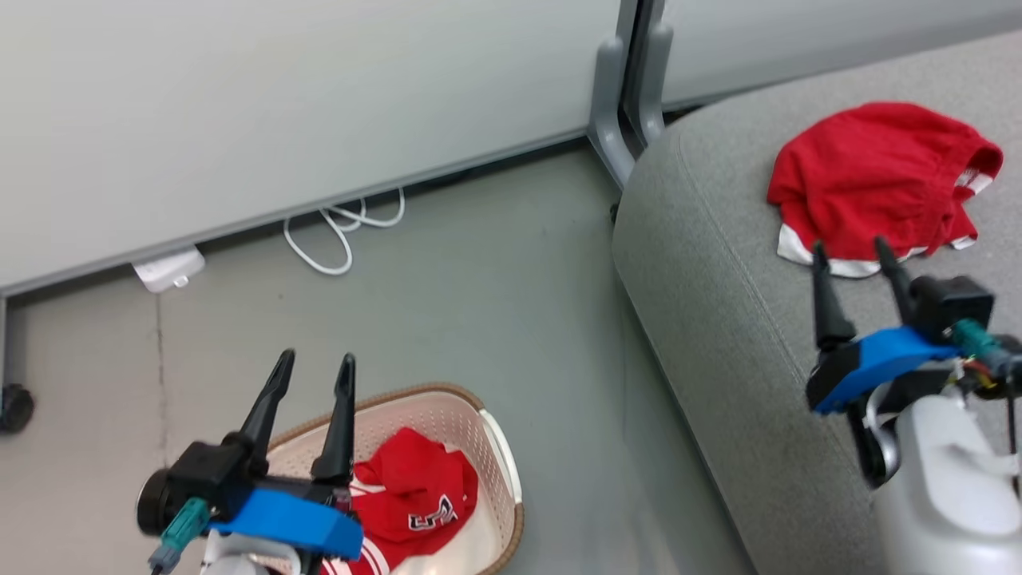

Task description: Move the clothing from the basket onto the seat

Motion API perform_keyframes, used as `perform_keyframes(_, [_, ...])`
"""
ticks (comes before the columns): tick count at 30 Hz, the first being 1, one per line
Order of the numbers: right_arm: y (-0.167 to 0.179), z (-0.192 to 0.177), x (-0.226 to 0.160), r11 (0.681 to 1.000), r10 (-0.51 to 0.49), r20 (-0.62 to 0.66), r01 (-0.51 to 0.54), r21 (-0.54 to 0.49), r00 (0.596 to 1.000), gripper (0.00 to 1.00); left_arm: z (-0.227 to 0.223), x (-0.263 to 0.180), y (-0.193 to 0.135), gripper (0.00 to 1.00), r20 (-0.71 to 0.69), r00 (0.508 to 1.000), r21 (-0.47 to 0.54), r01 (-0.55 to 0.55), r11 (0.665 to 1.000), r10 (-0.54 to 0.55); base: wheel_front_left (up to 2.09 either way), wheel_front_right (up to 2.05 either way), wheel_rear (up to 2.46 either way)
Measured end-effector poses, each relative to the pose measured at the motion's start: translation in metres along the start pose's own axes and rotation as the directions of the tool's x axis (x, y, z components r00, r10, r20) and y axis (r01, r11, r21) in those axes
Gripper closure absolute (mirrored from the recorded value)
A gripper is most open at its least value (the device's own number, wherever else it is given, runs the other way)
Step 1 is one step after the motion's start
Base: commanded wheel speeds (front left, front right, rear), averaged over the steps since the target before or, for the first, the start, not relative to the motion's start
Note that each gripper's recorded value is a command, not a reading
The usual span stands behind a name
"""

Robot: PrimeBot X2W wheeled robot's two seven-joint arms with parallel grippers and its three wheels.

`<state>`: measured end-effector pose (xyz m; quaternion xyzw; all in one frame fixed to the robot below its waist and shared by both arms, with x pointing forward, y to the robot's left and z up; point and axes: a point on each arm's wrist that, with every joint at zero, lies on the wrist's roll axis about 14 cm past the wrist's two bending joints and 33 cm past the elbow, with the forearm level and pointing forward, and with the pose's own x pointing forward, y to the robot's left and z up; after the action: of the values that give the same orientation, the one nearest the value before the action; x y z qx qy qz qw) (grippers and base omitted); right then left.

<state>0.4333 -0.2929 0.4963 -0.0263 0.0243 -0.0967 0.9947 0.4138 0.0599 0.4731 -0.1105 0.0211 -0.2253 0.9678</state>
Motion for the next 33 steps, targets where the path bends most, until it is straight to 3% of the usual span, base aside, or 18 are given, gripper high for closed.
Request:
perform_keyframes(15, [0.085, 0.008, -0.053, 0.974, 0.222, 0.053, -0.224, 0.023, 0.974, 0.00, 0.016, -0.058, 0.043, 0.00, 0.044, 0.976, -0.002, -0.212, 0.977, 0.212, 0.00, 0.00, 0.00])
perform_keyframes(33, [0.135, 0.021, -0.072, 0.932, 0.354, 0.076, -0.358, 0.050, 0.932, 0.00, 0.024, -0.113, 0.080, 0.00, 0.074, 0.927, 0.007, -0.369, 0.930, 0.367, 0.00, 0.00, 0.00])
